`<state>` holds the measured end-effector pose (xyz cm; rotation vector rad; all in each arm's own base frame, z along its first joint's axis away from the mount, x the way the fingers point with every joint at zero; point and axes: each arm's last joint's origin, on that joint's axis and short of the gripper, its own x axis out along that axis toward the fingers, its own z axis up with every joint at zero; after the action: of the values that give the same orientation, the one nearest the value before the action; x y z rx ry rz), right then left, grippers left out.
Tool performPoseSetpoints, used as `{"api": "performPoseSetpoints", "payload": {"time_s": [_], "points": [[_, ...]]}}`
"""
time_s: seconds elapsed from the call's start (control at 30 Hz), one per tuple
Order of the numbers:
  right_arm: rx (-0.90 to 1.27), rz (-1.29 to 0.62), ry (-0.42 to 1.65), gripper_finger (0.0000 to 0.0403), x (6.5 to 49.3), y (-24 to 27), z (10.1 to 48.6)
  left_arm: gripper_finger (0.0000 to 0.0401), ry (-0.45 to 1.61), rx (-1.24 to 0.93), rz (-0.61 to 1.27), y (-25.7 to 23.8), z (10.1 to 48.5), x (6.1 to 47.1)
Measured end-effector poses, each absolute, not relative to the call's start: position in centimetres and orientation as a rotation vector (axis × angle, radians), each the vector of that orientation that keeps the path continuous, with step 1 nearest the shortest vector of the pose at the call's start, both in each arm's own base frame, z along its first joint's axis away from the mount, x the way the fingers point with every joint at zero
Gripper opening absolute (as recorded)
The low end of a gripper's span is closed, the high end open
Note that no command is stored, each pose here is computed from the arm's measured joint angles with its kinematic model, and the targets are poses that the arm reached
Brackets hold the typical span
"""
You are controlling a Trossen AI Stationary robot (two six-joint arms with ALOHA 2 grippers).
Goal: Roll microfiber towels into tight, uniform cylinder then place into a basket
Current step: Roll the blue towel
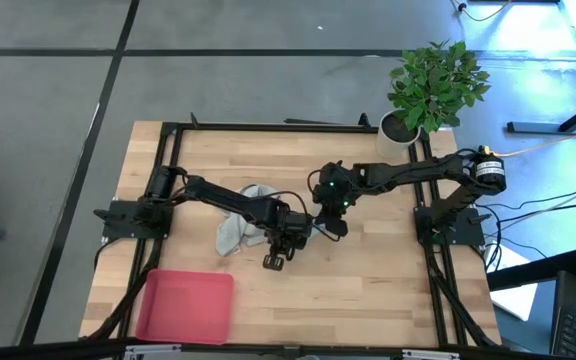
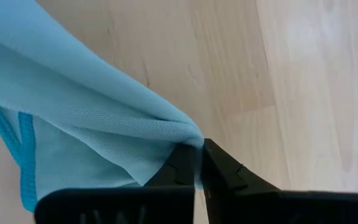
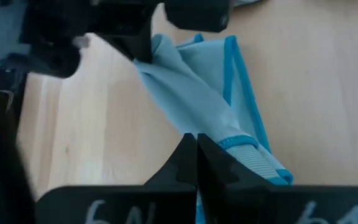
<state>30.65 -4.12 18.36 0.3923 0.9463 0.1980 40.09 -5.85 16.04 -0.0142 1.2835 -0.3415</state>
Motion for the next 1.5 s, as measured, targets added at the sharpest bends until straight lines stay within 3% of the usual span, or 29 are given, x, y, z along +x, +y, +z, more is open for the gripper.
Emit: {"api": "performPoseSetpoints", "payload": {"time_s": [1.23,1.5], "points": [[0.544,0.15,0.957,0.0,32.4,-9.6,11.1,0.0,1.304,0.021,-0.341,-5.6,15.9,39.9],[0.559,0.165,0.966,0.0,32.5,-9.7,10.5,0.0,1.372,0.039,-0.261,-4.9,17.3,39.9]]}}
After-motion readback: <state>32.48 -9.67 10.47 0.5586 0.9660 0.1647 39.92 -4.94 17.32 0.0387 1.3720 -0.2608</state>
